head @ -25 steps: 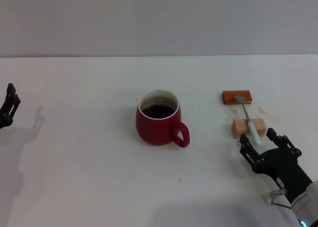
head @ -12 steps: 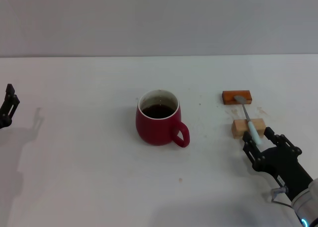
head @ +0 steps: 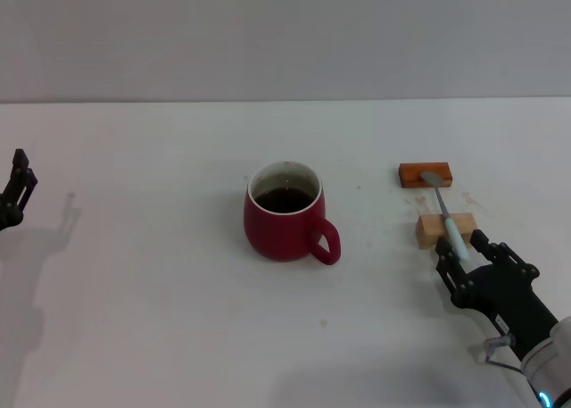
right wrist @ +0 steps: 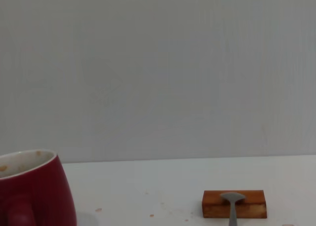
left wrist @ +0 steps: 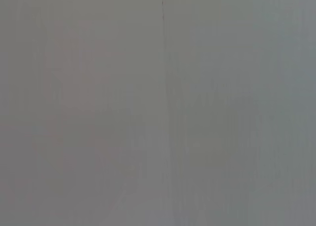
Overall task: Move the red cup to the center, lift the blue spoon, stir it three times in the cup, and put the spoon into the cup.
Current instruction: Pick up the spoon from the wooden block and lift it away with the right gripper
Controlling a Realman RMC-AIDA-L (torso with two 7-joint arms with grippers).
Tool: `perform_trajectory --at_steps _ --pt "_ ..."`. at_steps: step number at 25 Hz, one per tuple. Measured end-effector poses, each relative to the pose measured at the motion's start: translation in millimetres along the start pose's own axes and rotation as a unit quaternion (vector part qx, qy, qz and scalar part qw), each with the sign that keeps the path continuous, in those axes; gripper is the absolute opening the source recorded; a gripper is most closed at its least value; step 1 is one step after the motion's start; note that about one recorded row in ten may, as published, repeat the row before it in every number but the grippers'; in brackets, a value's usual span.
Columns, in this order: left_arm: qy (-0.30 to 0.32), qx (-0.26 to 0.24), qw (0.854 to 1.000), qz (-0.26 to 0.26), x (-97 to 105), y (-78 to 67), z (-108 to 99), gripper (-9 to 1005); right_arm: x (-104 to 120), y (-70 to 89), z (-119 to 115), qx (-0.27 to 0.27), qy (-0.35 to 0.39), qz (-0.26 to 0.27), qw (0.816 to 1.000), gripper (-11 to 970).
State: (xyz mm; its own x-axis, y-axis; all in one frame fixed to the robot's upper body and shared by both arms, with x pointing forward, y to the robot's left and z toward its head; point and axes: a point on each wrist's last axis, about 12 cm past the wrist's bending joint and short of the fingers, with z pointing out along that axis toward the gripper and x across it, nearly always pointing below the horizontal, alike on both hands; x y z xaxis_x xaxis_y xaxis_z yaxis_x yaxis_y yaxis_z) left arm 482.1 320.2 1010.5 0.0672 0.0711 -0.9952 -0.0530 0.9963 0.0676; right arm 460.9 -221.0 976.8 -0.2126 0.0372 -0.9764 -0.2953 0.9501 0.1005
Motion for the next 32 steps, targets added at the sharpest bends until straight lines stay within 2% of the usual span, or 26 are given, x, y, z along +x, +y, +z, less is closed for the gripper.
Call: perform_trajectory --at_steps 32 --pt "0.003 0.001 1.0 0.003 0.1 0.3 3.3 855 -2.7 -1.5 4.3 0.001 -0.001 -0.001 1.0 388"
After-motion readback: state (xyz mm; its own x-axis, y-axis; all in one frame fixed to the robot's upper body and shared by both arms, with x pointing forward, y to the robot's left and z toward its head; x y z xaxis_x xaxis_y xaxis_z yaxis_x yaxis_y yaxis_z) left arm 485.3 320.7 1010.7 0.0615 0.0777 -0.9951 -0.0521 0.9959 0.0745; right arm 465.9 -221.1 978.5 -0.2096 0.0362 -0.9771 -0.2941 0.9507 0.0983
